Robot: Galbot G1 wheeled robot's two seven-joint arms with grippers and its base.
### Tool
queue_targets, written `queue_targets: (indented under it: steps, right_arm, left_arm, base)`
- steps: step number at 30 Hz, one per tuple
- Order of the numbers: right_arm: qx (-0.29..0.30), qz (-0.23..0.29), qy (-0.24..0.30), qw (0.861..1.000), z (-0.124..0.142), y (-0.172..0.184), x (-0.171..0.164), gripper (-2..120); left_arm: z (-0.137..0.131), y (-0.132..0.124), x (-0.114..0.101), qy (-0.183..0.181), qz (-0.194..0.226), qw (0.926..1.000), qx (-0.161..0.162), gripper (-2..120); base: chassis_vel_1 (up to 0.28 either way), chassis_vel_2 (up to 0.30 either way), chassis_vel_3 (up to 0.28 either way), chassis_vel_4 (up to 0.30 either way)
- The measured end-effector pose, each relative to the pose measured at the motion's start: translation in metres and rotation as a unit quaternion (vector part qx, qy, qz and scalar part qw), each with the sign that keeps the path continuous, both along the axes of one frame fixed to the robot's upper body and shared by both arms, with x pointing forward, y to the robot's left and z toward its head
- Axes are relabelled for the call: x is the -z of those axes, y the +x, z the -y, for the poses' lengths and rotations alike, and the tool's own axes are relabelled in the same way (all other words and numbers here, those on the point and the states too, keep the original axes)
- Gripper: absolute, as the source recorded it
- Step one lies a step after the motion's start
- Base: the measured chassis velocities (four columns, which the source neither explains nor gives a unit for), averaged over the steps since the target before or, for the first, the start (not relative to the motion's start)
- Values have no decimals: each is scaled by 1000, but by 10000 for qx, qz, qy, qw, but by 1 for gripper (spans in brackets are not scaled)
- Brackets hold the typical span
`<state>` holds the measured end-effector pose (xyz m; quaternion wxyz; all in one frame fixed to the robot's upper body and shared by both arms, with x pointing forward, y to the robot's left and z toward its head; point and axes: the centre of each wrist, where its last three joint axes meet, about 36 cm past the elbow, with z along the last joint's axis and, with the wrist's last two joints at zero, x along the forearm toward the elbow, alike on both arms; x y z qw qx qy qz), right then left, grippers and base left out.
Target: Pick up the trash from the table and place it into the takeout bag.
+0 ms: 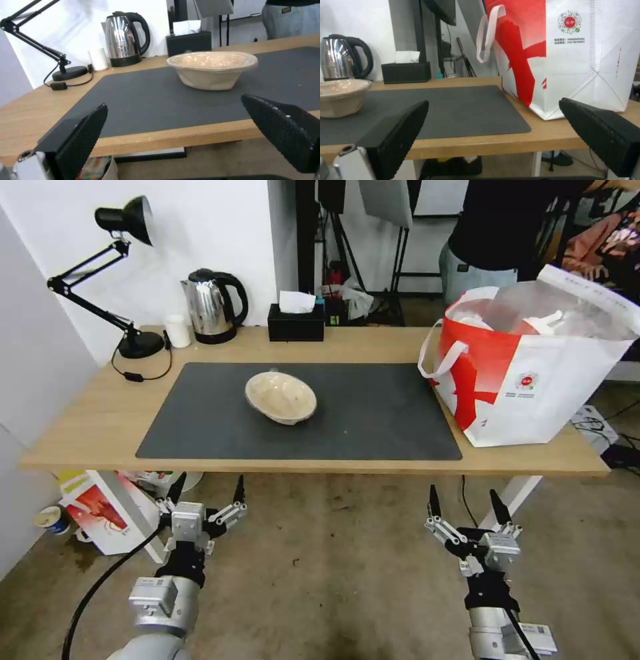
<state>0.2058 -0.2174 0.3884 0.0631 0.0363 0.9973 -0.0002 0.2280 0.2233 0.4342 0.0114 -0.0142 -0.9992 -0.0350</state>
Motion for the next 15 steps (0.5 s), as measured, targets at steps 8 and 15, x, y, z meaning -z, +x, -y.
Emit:
queue_targets:
  steps: [8,15]
  right_arm:
    - [0,0,-1,10000,0,0,0,100]
    - [0,2,0,10000,0,0,0,100]
  left_arm:
    - [0,0,0,0,0,10000,0,100]
    - [0,0,0,0,0,10000,0,100]
  base:
    - [0,0,0,0]
    - [0,0,0,0]
